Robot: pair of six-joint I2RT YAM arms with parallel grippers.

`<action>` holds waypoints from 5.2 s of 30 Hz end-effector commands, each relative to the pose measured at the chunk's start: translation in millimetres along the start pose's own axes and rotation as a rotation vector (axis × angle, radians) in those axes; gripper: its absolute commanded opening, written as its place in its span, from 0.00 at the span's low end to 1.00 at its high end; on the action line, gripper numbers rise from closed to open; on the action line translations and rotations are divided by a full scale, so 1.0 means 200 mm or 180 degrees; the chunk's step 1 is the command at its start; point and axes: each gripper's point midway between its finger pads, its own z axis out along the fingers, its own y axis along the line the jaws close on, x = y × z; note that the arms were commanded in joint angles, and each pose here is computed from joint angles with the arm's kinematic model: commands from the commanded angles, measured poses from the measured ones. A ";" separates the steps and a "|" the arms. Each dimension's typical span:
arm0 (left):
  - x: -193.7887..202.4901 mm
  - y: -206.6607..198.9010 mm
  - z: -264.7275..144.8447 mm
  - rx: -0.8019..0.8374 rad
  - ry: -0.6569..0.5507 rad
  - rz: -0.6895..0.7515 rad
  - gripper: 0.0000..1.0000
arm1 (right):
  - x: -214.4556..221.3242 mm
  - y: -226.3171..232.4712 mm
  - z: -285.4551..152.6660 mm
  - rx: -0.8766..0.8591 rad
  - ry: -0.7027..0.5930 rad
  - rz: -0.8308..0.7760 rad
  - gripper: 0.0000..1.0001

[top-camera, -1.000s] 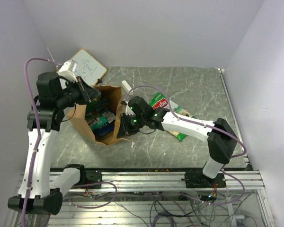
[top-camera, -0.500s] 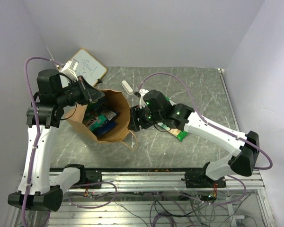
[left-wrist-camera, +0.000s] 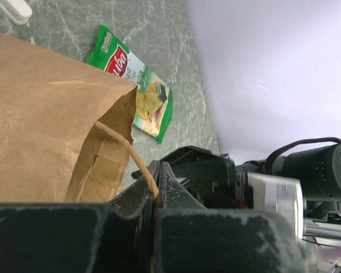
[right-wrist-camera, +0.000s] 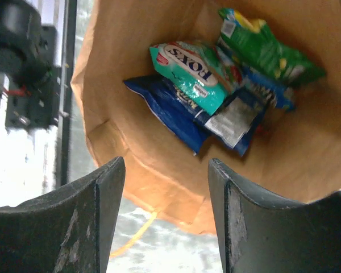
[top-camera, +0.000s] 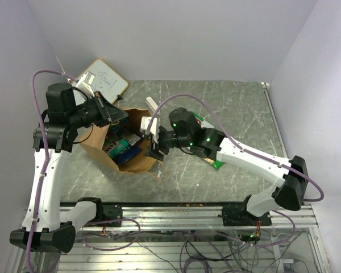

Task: Take the snacks out of the paper bag
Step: Adjust the paper bag at the center of the board, then adjust the snack in the paper bag.

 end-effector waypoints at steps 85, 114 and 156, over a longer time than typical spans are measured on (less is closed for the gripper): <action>-0.09 -0.02 -0.06 -0.0187 -0.0318 -0.0016 0.07 | -0.49 -0.27 0.01 0.0809 -0.0808 -0.1277 0.00; -0.11 -0.07 -0.11 -0.0209 -0.0350 -0.0008 0.07 | -0.78 -0.03 -0.49 0.0625 -0.1594 -0.1265 0.00; -0.19 -0.10 -0.08 -0.0266 -0.0177 0.0259 0.07 | -0.74 -0.27 -0.08 0.0422 -0.2056 -0.1867 0.00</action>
